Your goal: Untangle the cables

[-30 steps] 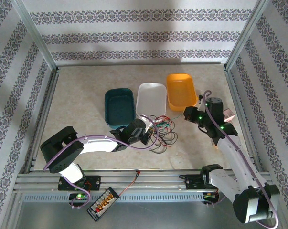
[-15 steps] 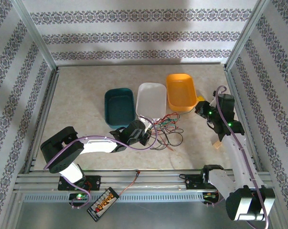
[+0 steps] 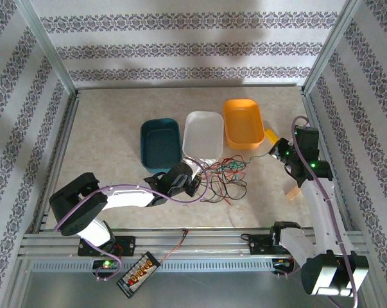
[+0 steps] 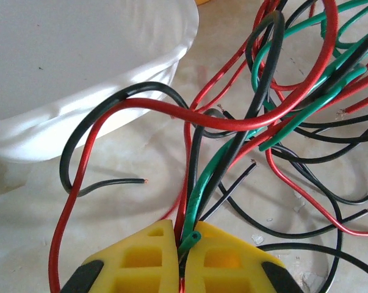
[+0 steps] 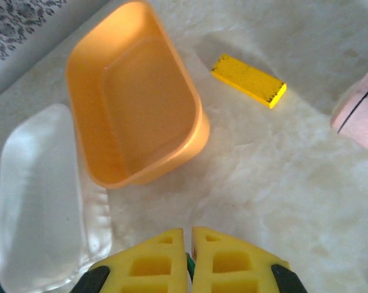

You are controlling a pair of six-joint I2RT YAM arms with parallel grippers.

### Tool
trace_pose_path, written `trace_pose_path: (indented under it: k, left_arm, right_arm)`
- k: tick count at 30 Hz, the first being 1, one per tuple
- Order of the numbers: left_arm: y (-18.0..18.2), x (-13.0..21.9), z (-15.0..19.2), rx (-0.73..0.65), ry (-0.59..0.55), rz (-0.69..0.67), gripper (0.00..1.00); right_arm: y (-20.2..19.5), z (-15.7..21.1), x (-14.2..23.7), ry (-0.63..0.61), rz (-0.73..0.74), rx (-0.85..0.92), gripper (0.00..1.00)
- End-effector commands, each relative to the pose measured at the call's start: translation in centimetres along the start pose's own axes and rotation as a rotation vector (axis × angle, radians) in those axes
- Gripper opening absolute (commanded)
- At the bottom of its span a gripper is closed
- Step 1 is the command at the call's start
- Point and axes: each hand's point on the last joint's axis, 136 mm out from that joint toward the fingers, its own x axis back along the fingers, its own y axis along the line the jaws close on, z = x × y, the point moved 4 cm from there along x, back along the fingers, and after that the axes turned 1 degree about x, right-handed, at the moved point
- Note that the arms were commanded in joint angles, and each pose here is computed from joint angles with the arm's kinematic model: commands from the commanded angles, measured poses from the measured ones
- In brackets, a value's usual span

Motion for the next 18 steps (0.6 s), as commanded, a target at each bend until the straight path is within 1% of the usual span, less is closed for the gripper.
trace_pose_path:
  k: [1,2,3,5,7,9,12,14,18]
  left_arm:
    - [1.6,0.5,4.2,-0.043,0.174,-0.073,0.0]
    - [1.3,0.4,3.9,-0.047,0.173,-0.054,0.0]
    - [0.8,0.3,3.6,-0.053,0.169,-0.03,0.04]
    - [0.1,0.3,2.9,-0.06,0.148,0.012,0.15]
    - [-0.6,0.4,1.9,-0.062,0.121,0.047,0.29]
    - [-1.2,0.5,0.9,-0.066,0.101,0.076,0.43]
    - [-2.2,0.7,-0.4,-0.077,0.076,0.121,0.57]
    - [-2.9,0.6,-1.2,-0.092,0.064,0.151,0.62]
    - [-4.5,0.1,-2.2,-0.14,0.054,0.196,0.64]
  right_arm:
    - [0.1,-2.1,1.4,-0.139,0.076,0.11,0.0]
    - [0.7,-1.4,1.1,-0.122,0.045,0.132,0.0]
    - [1.5,-0.6,0.8,-0.101,-0.005,0.158,0.0]
    - [3.0,1.0,0.2,-0.058,-0.092,0.194,0.0]
    - [4.2,2.5,-0.2,-0.011,-0.157,0.233,0.0]
    - [4.8,3.5,-0.4,0.02,-0.177,0.263,0.0]
    - [5.4,4.8,-0.8,0.056,-0.2,0.301,0.0]
    - [5.8,5.4,-0.9,0.073,-0.212,0.316,0.0]
    - [6.8,6.2,-1.2,0.097,-0.254,0.337,0.0]
